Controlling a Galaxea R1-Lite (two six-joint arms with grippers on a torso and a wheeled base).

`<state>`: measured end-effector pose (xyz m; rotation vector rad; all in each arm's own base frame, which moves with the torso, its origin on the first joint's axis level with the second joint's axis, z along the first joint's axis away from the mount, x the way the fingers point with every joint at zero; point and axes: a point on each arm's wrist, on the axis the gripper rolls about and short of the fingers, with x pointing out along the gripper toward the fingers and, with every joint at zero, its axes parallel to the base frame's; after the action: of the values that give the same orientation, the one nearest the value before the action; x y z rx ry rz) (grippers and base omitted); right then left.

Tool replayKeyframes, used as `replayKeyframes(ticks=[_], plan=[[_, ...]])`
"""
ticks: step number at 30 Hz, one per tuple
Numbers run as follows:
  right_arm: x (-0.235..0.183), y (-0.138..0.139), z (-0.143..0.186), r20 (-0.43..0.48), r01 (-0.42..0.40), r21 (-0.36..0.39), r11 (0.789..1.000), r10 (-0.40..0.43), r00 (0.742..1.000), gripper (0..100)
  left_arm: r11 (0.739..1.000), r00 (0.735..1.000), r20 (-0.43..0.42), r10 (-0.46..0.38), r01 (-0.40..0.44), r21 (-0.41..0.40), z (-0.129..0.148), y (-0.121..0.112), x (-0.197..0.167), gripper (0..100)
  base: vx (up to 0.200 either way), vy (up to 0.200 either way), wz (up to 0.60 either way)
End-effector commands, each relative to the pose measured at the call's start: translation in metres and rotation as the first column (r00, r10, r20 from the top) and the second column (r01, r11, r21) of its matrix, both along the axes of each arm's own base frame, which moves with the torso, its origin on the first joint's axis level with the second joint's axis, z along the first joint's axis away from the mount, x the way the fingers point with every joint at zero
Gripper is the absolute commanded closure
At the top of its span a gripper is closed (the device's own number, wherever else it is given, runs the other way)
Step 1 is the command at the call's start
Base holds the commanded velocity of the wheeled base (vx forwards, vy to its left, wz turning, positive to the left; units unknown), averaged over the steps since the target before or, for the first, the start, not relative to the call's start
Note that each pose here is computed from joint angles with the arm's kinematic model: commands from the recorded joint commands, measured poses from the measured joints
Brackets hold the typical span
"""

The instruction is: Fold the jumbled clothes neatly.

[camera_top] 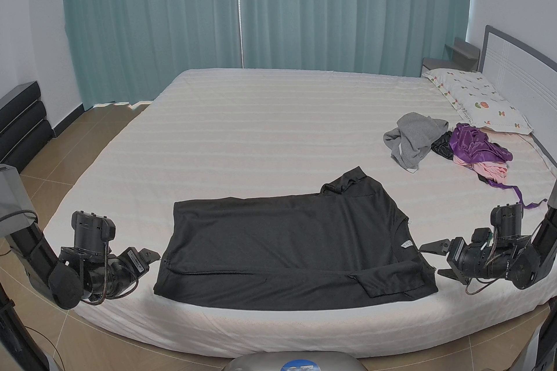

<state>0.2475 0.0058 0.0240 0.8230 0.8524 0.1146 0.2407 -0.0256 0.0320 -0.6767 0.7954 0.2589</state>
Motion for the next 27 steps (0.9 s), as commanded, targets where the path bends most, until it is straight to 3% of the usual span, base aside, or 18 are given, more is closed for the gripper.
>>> replayKeyframes(ticks=[1,5,15,20,27], plan=[[0.001,0.001,-0.013,-0.045,0.001,0.006,1.000,-0.001,0.999,0,1.000,1.000,-0.011,-0.018,0.018,-0.001,-0.002,-0.005,-0.001,0,0.000,-0.200,0.00],[0.002,0.000,-0.017,-0.047,0.007,0.007,1.000,-0.007,0.999,0,1.000,1.000,-0.018,-0.018,0.018,0.000,-0.005,-0.005,0.002,0,0.000,-0.200,0.00],[-0.002,0.001,-0.019,-0.057,0.001,0.006,1.000,-0.001,0.998,0,1.000,1.000,0.001,-0.013,0.013,0.004,-0.004,-0.006,0.006,0,0.000,0.000,0.00],[-0.004,0.002,-0.019,-0.062,-0.001,0.005,1.000,0.001,0.998,0,0.998,0.999,0.021,0.045,-0.044,-0.046,-0.001,-0.006,0.012,0,0.000,0.000,0.00],[-0.004,0.002,-0.019,-0.062,-0.002,0.004,1.000,0.002,0.998,0,0.998,0.999,0.017,0.044,-0.044,-0.049,-0.002,-0.007,0.011,0,0.000,0.000,0.00]])
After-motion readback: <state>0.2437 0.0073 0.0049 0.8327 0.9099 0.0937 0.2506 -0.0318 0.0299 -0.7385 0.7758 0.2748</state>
